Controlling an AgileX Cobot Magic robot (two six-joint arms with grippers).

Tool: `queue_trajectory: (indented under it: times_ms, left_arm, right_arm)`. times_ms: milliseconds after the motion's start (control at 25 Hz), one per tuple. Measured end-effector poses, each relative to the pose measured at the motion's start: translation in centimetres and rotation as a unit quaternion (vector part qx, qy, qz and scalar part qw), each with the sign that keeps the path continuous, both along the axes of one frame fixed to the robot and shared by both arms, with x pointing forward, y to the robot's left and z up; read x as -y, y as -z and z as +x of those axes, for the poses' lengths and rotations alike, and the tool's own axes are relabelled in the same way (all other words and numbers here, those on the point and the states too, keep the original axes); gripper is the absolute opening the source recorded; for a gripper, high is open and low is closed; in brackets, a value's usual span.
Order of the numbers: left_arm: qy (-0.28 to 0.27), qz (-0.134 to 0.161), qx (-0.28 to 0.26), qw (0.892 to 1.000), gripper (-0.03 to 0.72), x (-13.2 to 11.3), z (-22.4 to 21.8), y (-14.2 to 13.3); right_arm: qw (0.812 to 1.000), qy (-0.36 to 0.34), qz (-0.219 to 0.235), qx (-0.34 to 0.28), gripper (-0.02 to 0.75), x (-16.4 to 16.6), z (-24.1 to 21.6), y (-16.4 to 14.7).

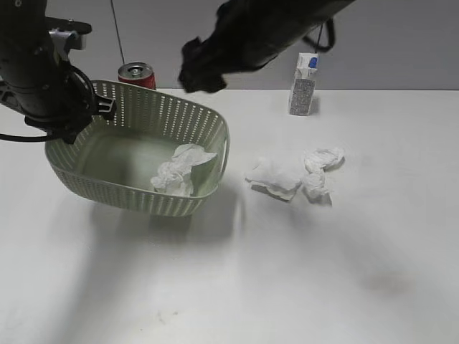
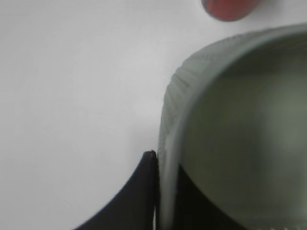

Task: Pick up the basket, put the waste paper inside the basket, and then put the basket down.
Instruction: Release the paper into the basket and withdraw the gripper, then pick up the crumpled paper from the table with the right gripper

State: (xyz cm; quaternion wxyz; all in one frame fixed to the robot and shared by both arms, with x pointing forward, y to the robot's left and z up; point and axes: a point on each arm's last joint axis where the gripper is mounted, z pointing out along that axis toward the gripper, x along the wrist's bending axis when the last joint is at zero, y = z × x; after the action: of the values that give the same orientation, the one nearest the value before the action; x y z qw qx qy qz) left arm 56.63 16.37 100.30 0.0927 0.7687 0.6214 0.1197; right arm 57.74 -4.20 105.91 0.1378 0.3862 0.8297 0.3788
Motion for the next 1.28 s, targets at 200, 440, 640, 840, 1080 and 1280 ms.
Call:
queue_trajectory:
  times_ms: [200,440,640,840,1080,1280]
  left_arm:
    - [-0.001,-0.001,-0.001,1.0,0.0,0.0,0.0,0.0]
    - [-0.001,-0.002,-0.001,1.0,0.0,0.0,0.0,0.0]
    - [-0.002,0.0,-0.003,1.0,0.0,0.0,0.0,0.0]
    - [-0.003,0.003,-0.009,1.0,0.0,-0.1,-0.1,0.0]
    - [-0.003,0.003,-0.01,1.0,0.0,-0.1,-0.2,0.1]
    - [-0.003,0.003,-0.01,1.0,0.0,-0.1,-0.2,0.1]
  right_arm:
    - [0.994,0.105,-0.005,-0.04,0.596,6.9,3.5,1.0]
    - [0.974,0.192,-0.021,-0.118,0.591,10.6,5.8,8.4]
    - [0.972,0.201,-0.047,-0.115,0.59,10.7,7.3,13.6]
    - [0.964,0.216,-0.083,-0.134,0.59,11.2,7.4,16.4]
    - [0.957,0.225,-0.113,-0.146,0.59,11.7,7.2,17.0]
    - [0.948,0.237,-0.123,-0.174,0.582,11.8,6.9,18.1]
